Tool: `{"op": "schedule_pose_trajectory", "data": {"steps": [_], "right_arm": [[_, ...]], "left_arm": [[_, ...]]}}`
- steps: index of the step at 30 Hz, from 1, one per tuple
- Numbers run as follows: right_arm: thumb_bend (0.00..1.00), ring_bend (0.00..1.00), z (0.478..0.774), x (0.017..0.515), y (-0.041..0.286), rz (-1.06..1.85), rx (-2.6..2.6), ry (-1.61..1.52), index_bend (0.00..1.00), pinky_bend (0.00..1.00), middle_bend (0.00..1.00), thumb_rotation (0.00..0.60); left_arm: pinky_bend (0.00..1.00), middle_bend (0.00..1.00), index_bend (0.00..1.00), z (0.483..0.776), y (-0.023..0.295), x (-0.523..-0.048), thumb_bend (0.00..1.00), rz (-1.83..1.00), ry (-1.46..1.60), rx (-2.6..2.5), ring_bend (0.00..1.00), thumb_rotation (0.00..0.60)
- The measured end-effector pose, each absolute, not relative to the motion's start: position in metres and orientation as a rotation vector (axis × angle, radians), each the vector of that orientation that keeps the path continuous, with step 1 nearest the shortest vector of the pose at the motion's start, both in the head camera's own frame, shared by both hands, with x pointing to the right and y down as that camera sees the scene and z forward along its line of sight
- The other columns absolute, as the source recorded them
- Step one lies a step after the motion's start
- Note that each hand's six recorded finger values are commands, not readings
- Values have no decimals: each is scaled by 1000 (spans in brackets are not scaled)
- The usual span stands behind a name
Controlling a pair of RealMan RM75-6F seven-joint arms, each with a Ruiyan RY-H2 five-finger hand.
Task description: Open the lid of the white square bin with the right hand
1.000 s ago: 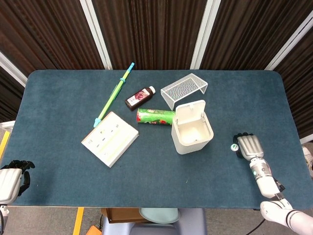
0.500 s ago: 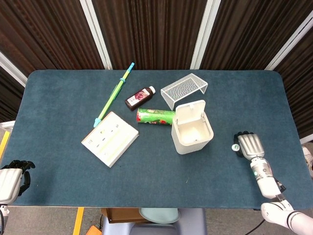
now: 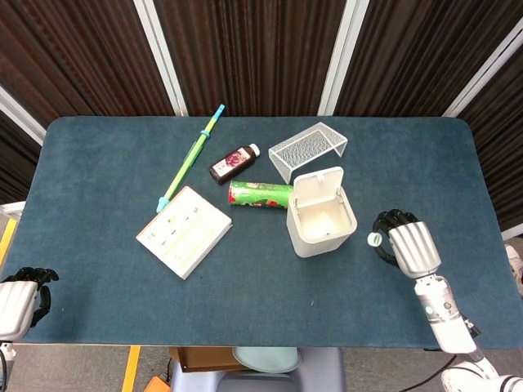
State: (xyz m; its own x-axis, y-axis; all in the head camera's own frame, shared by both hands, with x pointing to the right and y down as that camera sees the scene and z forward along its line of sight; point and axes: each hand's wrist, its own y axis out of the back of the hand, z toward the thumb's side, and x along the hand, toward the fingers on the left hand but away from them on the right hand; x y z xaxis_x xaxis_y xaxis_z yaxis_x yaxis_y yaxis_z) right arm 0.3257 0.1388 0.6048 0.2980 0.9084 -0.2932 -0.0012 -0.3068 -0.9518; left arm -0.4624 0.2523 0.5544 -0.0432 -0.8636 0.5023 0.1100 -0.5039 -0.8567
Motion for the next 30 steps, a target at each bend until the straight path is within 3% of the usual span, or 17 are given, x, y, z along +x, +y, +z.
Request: {"op": "schedule_pose_trajectory", "data": {"steps": [7,20,30], "right_arm": [[351,431,569,314,138,1089,-1564,-881,622,570,503,600],[352,431,604,267,114,1066,-1623,-798,622,570,503,600],[353,431,600,246,103,1026,-1604,-805,620,570,503,600]], "left_arm": [[541,432,438,556,253,-462,728,-1654,823,-1484,329,600],[540,433,438,556,253,-464,728,-1664,816,-1477,329,600],[540,433,438,555,252,-465,728,-1664,821,-1474,329,600]]}}
